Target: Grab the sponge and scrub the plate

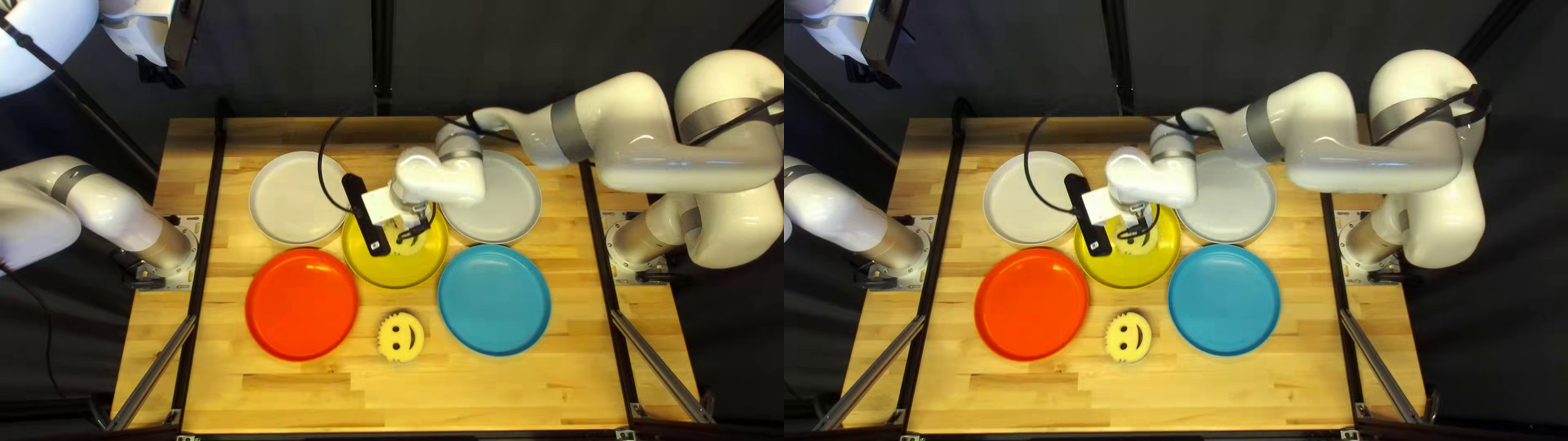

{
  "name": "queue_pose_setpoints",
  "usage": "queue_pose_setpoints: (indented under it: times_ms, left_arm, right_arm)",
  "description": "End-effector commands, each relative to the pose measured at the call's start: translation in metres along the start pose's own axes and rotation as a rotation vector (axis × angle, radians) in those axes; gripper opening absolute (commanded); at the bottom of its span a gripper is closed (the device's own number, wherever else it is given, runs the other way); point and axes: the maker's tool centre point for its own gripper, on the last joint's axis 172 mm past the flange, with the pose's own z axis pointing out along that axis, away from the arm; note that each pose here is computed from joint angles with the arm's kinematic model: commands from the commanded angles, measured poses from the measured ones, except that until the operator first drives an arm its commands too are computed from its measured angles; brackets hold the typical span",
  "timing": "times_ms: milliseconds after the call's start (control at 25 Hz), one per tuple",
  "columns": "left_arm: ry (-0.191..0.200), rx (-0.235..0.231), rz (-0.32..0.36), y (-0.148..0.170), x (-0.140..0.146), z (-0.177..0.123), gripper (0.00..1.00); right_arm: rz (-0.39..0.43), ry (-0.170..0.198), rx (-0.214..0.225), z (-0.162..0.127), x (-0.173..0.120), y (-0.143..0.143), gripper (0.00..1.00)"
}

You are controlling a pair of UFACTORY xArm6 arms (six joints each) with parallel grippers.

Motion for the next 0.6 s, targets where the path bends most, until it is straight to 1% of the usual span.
queue_pose_setpoints:
  times_ms: [40,160,280,400,600]
  left_arm:
    - [0.000,0.000,0.000,0.000,0.000,0.000,1.00]
    - [0.000,0.000,0.000,0.000,0.000,0.000,1.00]
    - [0.000,0.000,0.000,0.000,0.000,0.000,1.00]
    - [0.000,0.000,0.000,0.000,0.000,0.000,1.00]
    - [0.000,0.000,0.000,0.000,0.000,0.000,1.00]
  right_arm:
    - [0.069,0.007,0.024,-0.009,-0.014,0.045,0.00]
    - [0.137,0.007,0.047,-0.009,-0.028,0.088,0.00]
    - [0.185,0.004,0.063,-0.005,-0.036,0.112,0.00]
    - [0.228,-0.005,0.067,-0.002,-0.041,0.126,0.00]
    - [0.295,-0.017,0.061,0.004,-0.050,0.136,0.00]
